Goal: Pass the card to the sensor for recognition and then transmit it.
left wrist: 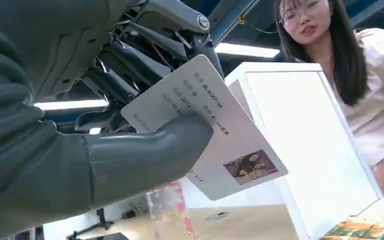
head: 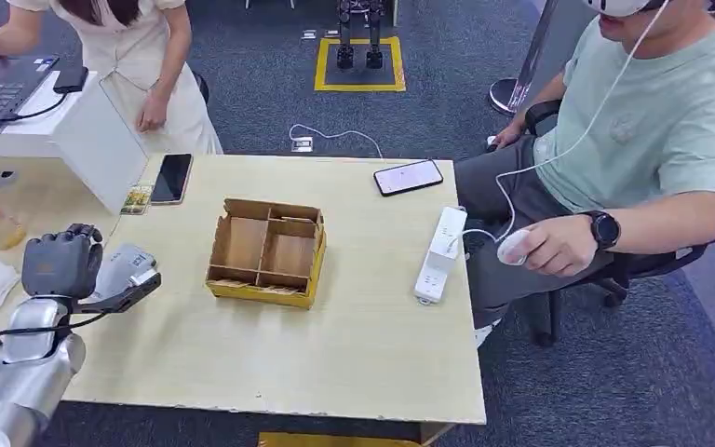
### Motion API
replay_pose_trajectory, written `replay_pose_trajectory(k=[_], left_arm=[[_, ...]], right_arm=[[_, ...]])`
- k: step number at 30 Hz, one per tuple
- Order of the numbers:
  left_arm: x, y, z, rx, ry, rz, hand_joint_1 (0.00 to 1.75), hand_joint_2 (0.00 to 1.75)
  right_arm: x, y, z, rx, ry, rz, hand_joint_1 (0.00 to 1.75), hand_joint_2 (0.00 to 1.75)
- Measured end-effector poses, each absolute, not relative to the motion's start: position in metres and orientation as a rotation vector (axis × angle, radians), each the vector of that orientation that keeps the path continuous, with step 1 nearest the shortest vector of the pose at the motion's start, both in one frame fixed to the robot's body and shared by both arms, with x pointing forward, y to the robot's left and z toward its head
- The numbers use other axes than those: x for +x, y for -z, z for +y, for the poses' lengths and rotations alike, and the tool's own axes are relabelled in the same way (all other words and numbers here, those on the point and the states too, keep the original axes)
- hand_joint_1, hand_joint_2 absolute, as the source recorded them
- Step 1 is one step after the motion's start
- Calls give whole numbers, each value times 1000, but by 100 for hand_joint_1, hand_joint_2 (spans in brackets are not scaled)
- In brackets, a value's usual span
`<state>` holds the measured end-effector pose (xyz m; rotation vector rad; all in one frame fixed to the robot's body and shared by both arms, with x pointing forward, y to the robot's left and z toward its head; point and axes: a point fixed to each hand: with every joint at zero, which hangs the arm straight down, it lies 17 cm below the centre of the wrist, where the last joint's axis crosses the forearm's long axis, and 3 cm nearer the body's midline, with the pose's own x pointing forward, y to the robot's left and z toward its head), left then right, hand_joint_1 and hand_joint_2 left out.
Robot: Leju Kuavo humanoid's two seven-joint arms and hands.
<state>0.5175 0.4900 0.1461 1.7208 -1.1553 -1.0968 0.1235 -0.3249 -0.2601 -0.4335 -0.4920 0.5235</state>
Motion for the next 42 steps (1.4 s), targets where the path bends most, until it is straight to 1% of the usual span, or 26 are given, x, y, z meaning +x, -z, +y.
replay_pose_trajectory(k=[17, 29, 37, 42], left_arm=[[505, -127, 522, 1708, 1082, -1058, 175, 175], [499, -118, 529, 1705, 1082, -1022, 175, 175], [485, -98, 538, 1685, 1092, -966, 175, 175], [480, -85, 535, 1666, 1120, -954, 175, 175]], right_arm=[[125, 260, -322, -430, -512, -501, 0, 175], [126, 259, -321, -429, -513, -505, 0, 175], [126, 259, -322, -435, -510, -507, 0, 175], [130, 256, -323, -444, -499, -532, 0, 175]])
